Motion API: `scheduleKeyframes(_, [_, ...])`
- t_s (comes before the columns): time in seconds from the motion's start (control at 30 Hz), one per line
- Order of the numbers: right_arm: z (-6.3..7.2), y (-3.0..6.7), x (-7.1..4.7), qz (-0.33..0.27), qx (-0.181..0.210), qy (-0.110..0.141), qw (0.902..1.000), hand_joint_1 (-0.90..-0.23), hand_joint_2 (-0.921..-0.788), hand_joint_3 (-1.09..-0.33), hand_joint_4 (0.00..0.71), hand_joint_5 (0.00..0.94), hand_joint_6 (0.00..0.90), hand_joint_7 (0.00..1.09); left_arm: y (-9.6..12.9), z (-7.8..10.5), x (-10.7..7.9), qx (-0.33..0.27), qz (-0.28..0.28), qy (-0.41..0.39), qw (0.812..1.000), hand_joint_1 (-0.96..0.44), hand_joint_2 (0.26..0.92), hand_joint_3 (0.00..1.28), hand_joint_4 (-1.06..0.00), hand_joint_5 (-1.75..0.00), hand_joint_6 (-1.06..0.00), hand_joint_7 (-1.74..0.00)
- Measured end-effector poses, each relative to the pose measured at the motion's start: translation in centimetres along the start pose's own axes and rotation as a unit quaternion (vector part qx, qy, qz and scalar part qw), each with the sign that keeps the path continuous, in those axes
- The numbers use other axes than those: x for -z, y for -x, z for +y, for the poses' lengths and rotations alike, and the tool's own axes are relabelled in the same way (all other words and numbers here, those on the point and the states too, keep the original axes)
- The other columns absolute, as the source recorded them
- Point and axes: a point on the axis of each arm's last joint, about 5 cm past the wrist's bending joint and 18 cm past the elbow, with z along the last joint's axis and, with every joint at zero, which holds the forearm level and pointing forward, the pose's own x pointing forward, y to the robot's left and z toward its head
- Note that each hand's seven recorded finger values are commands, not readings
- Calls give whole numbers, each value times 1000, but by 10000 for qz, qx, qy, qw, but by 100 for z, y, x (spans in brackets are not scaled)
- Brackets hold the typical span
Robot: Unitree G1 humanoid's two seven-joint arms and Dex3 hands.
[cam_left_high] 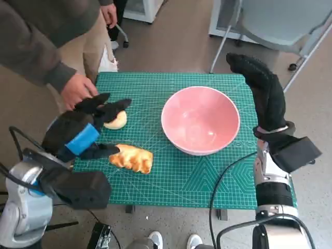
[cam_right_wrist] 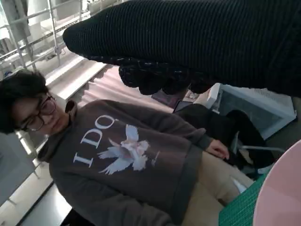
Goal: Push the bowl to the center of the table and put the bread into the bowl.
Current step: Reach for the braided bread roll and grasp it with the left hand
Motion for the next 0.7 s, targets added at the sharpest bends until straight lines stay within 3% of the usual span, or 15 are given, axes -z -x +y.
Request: scheduleKeyframes(0.7, [15, -10, 31, 26, -225, -157, 9996, -737, -921, -818, 193, 2, -1, 523, -124, -250, 47, 904, 0, -30, 9959, -756, 808, 0, -172, -3, -279, -1])
